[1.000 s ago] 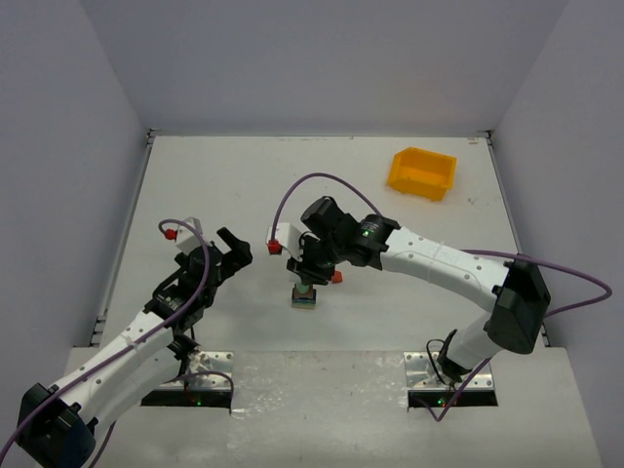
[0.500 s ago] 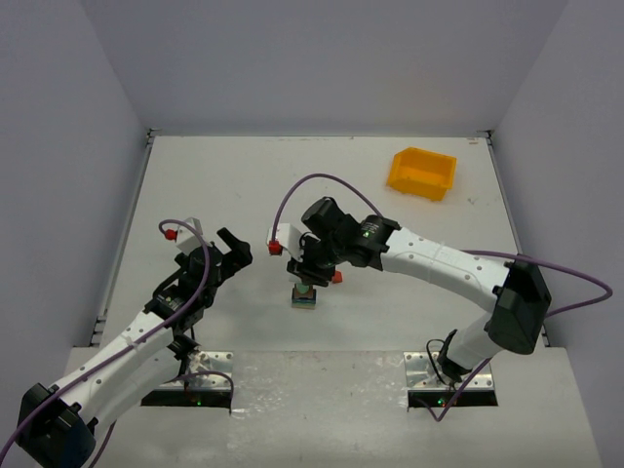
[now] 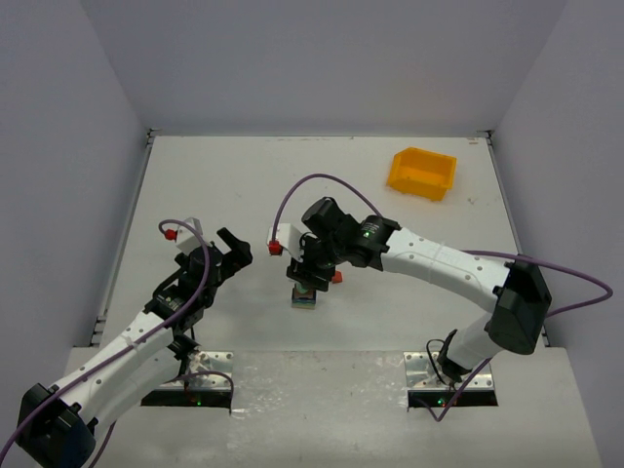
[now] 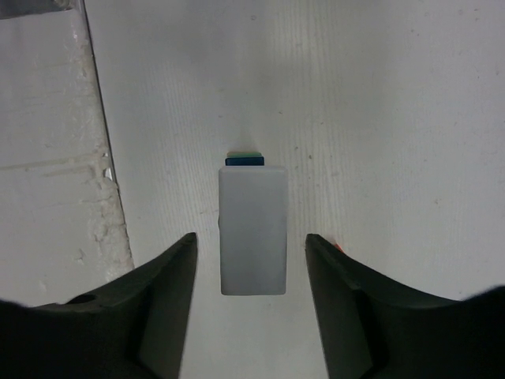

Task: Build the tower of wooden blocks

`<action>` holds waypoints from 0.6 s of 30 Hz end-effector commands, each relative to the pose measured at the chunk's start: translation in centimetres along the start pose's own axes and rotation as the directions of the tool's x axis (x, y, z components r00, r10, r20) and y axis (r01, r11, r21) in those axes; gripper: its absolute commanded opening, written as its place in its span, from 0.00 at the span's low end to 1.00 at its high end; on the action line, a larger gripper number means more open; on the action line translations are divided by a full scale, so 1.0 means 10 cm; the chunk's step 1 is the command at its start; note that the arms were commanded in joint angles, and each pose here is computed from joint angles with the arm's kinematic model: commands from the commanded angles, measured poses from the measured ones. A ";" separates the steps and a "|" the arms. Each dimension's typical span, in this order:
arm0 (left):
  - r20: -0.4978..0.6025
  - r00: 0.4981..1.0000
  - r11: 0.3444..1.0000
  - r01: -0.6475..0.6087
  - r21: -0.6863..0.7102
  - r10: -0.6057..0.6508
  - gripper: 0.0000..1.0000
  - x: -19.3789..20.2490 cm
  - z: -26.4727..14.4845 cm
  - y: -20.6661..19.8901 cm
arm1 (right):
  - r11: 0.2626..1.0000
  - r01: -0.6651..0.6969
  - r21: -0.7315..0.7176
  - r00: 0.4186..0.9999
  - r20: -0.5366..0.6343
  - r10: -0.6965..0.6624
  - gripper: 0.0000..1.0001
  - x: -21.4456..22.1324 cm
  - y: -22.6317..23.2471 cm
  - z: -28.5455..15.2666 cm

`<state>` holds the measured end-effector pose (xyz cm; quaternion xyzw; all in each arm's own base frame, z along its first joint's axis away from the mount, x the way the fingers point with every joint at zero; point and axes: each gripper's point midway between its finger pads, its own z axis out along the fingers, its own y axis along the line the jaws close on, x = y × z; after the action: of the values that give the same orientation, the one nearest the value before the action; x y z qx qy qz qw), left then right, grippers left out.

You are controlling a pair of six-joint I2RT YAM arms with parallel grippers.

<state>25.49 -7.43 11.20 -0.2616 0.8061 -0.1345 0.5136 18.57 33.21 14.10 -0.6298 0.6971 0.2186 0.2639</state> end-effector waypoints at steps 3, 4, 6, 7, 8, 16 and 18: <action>0.032 0.999 0.999 0.033 0.025 -0.034 1.00 -0.09 0.00 -0.06 | 0.997 0.022 0.078 0.994 0.101 -0.030 0.85 -0.29 -0.10 -0.18; 0.034 0.999 0.999 0.033 0.024 -0.034 1.00 -0.09 0.00 -0.06 | 0.996 0.028 0.085 0.992 0.117 -0.037 0.97 -0.32 -0.11 -0.21; 0.036 0.999 0.999 0.032 0.022 -0.033 1.00 -0.10 -0.01 -0.05 | 0.995 0.038 0.088 0.989 0.141 -0.050 0.99 -0.39 -0.10 -0.27; 0.038 0.999 0.999 0.033 0.021 -0.034 1.00 -0.11 -0.01 -0.05 | 0.995 0.042 0.088 0.986 0.156 -0.056 0.99 -0.43 -0.09 -0.31; 0.040 0.999 0.999 0.035 0.022 -0.035 1.00 -0.12 -0.02 -0.05 | 0.994 0.049 0.095 0.982 0.177 -0.065 0.99 -0.48 -0.09 -0.38; 0.045 0.998 0.999 0.045 0.026 -0.046 1.00 -0.14 -0.04 -0.05 | 0.967 -0.044 0.249 0.963 0.270 -0.026 0.99 -0.45 -0.19 -0.74; 0.048 0.998 0.998 0.050 0.030 -0.051 1.00 -0.14 -0.05 -0.06 | 0.938 -0.117 0.325 0.954 0.298 0.016 0.99 -0.38 -0.28 -0.85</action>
<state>25.37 -7.35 11.72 -0.2644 0.8003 -0.1410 0.5193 19.23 31.87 21.58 -0.5843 0.6719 0.2207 0.3981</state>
